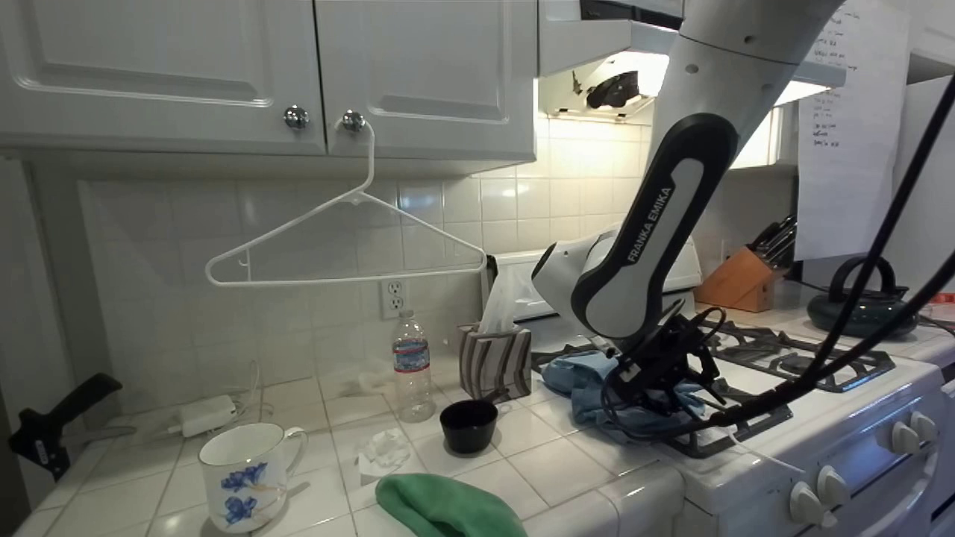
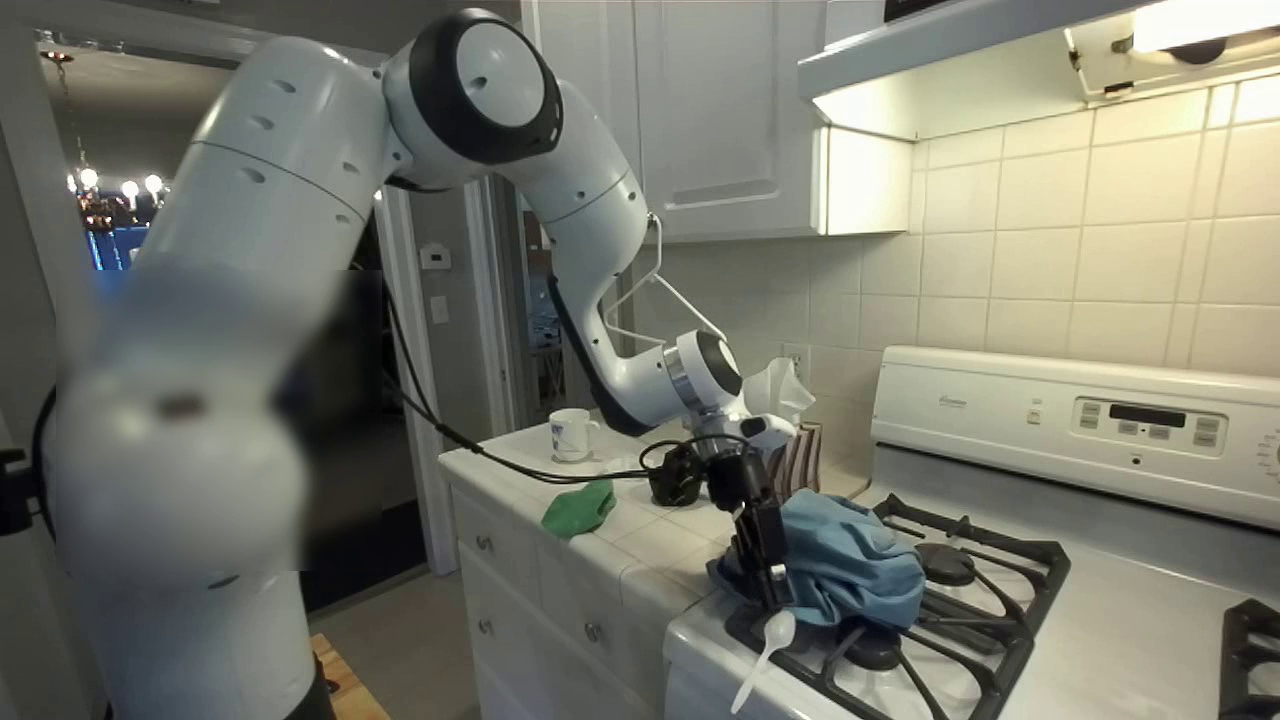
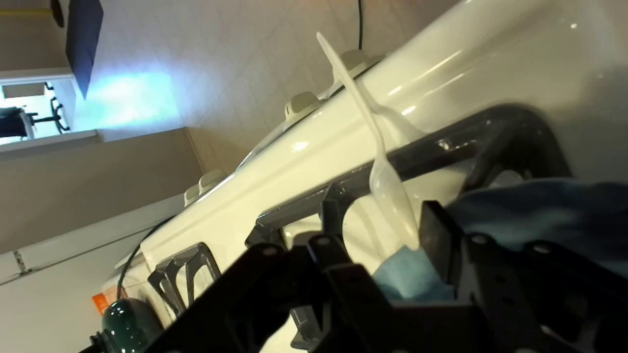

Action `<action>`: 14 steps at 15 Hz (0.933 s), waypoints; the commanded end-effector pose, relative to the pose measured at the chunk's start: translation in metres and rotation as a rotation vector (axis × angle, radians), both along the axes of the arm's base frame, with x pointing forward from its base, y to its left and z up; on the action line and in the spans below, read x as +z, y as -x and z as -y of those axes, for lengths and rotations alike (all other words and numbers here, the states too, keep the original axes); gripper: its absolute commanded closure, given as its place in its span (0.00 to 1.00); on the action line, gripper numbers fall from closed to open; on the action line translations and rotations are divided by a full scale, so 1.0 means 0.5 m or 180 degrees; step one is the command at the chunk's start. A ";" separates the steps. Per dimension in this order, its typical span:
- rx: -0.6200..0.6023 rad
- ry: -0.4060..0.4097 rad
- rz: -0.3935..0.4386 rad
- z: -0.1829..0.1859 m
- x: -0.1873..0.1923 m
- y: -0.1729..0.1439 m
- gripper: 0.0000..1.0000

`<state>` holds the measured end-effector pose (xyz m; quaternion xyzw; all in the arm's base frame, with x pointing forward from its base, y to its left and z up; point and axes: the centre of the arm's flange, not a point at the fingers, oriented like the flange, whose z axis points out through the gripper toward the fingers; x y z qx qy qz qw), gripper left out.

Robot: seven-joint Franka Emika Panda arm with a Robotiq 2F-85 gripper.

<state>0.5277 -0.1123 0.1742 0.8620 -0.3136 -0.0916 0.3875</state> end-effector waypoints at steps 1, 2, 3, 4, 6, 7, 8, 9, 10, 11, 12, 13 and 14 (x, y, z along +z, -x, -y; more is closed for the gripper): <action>-0.0103 0.0021 -0.0080 0.019 -0.007 0.007 0.84; -0.0115 0.0026 -0.0088 0.023 -0.008 0.008 0.92; -0.0127 0.0031 -0.0097 0.025 -0.010 0.011 0.48; -0.0138 0.0034 -0.0103 0.028 -0.010 0.012 0.53; -0.0157 0.0034 -0.0126 0.031 -0.015 0.015 0.47; -0.0156 0.0012 -0.0138 0.032 -0.016 0.017 0.40; -0.0132 -0.0059 -0.0139 0.031 -0.017 0.020 0.33; -0.0079 -0.0149 -0.0133 0.029 -0.013 0.025 0.25; -0.0062 -0.0199 -0.0131 0.028 -0.009 0.029 0.19; -0.0042 -0.0270 -0.0107 0.028 -0.001 0.032 0.11; -0.0032 -0.0338 -0.0081 0.029 0.003 0.033 0.05; -0.0027 -0.0399 -0.0058 0.038 0.008 0.034 0.01; -0.0038 -0.0434 -0.0056 0.045 0.011 0.035 0.00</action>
